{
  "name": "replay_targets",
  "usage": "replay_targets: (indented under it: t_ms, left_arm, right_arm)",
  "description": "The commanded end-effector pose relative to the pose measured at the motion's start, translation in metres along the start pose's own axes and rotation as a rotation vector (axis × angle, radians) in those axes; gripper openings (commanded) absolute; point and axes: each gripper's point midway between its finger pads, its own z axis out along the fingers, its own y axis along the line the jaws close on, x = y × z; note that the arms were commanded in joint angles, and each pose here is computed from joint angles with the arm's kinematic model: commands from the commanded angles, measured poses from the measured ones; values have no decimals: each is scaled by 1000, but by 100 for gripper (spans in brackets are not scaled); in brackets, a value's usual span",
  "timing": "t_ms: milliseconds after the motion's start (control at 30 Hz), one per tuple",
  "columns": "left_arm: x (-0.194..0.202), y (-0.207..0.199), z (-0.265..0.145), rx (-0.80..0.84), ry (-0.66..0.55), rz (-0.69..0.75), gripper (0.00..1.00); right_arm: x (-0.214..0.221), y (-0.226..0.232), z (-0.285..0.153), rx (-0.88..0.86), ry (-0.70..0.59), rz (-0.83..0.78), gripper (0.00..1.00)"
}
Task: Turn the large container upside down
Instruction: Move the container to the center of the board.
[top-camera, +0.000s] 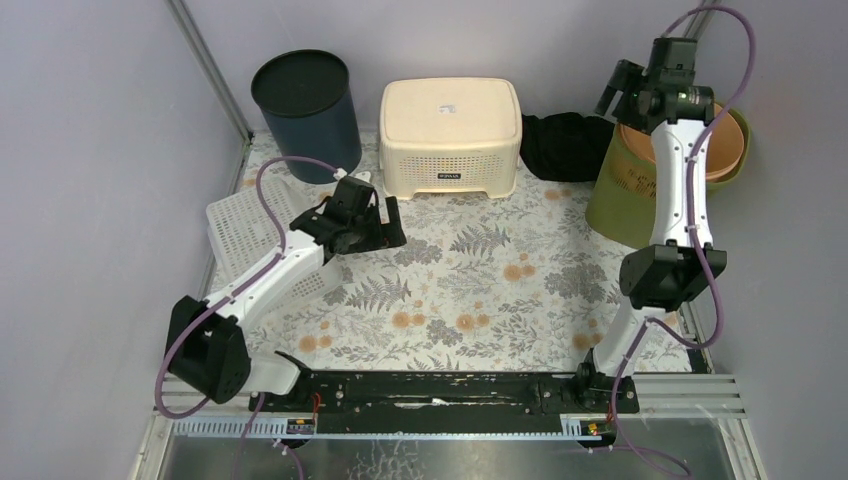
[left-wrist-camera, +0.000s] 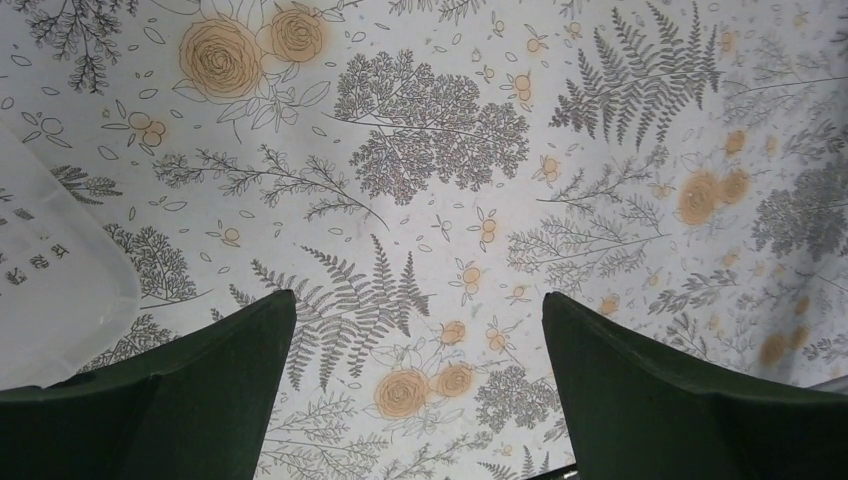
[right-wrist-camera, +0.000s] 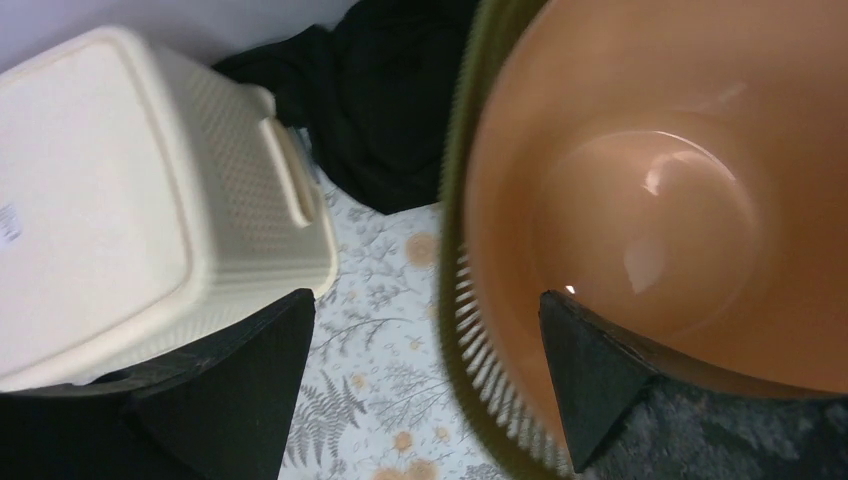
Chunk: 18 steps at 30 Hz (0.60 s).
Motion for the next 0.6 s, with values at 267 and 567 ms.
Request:
replay_targets:
  t_ms: [267,567]
  left_arm:
    - [-22,-6,21,8,-65,2,100]
    - [-19,-5,18,16,-64,-2,100]
  right_arm:
    - [-7,-23,11,15,23,46,88]
    - [6,-28,33,47,76,51,85]
